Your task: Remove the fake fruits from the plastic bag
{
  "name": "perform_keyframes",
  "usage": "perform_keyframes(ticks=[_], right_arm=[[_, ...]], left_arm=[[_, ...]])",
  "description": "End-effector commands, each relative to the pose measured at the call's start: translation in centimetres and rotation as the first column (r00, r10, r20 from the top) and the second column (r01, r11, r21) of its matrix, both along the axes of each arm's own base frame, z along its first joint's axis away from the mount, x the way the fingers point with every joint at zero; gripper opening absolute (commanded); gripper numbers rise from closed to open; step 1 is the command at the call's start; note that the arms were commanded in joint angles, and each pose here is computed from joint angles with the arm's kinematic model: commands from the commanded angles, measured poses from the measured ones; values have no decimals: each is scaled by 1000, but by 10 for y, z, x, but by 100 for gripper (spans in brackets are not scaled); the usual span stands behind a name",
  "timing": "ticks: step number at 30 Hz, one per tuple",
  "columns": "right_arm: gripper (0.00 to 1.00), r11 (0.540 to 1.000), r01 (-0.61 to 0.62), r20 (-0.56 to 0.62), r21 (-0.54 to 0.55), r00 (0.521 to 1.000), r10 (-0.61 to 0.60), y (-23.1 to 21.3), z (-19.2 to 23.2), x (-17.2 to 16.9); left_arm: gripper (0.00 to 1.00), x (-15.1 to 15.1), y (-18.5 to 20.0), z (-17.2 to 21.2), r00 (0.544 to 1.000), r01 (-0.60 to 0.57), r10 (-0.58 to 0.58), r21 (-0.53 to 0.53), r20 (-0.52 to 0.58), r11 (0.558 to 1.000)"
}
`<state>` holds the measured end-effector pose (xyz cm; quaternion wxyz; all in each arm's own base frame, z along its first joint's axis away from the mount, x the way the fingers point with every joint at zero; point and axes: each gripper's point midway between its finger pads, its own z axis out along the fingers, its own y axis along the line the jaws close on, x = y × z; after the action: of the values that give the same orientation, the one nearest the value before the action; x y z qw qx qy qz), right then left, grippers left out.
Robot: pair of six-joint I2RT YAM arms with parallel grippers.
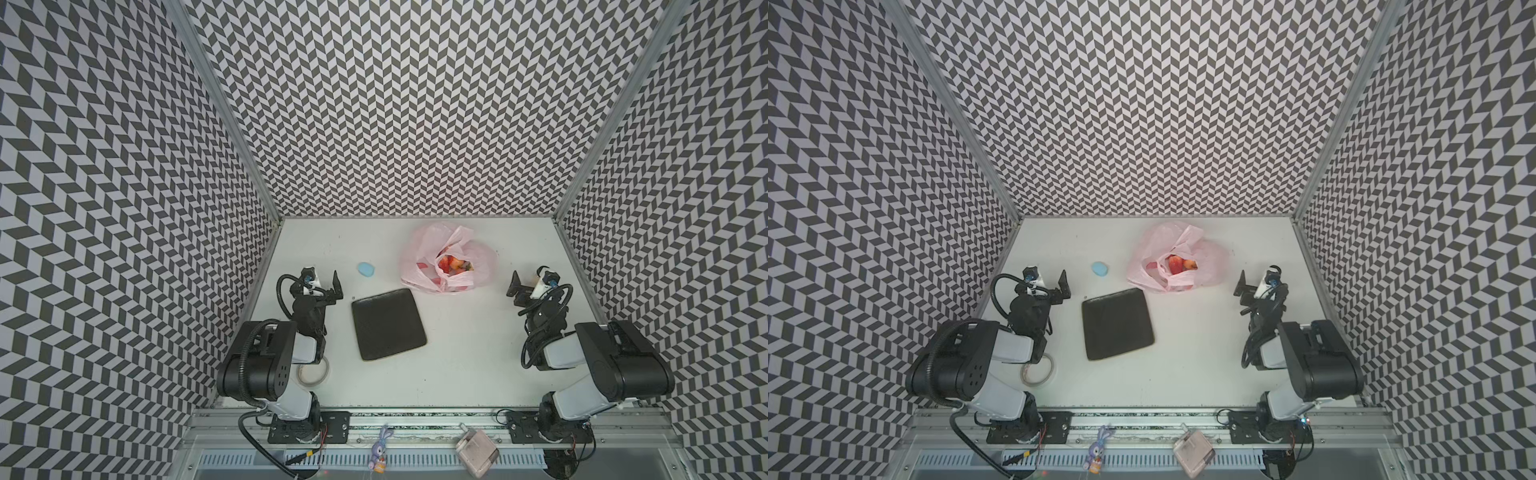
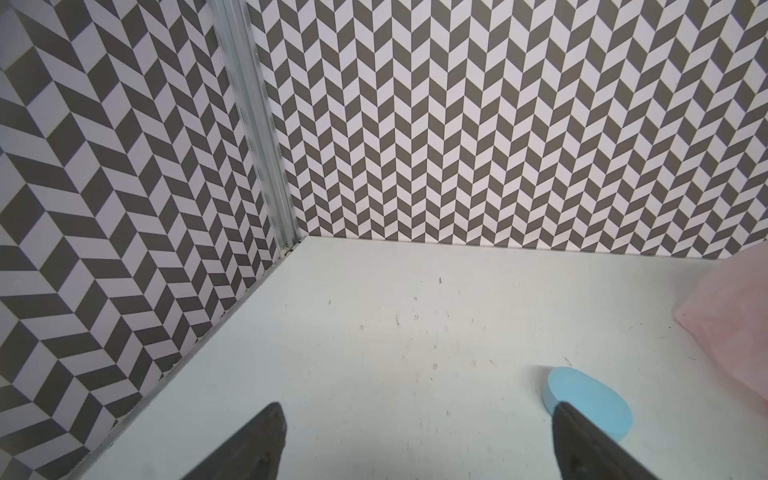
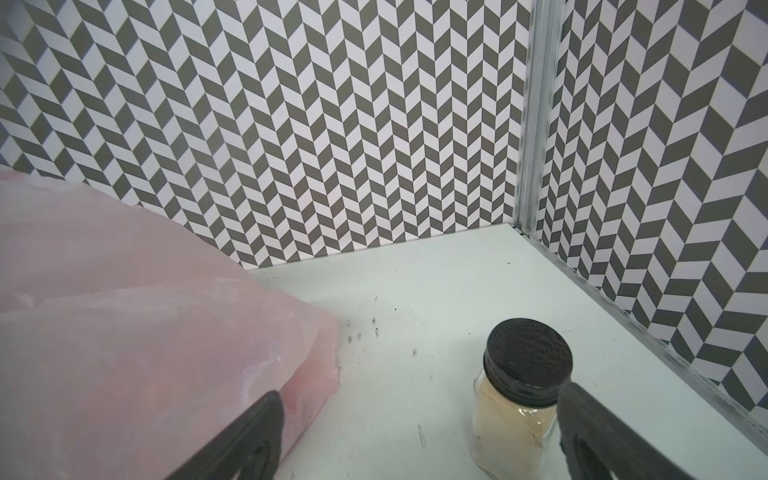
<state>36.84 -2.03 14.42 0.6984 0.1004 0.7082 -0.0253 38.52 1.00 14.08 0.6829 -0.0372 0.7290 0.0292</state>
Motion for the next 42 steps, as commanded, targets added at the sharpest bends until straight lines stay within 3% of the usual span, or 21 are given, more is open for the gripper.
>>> perform_keyframes(ticks=[1,42], right_arm=[[100,1000,-6,54,-6,999,6,1,12,-1],[100,1000,-9,45,-12,999,9,2,11,0]], left_arm=[[100,-1,-1,5,1000,1,-1,6,21,1000],[100,-1,0,5,1000,4,-4,5,21,1000]])
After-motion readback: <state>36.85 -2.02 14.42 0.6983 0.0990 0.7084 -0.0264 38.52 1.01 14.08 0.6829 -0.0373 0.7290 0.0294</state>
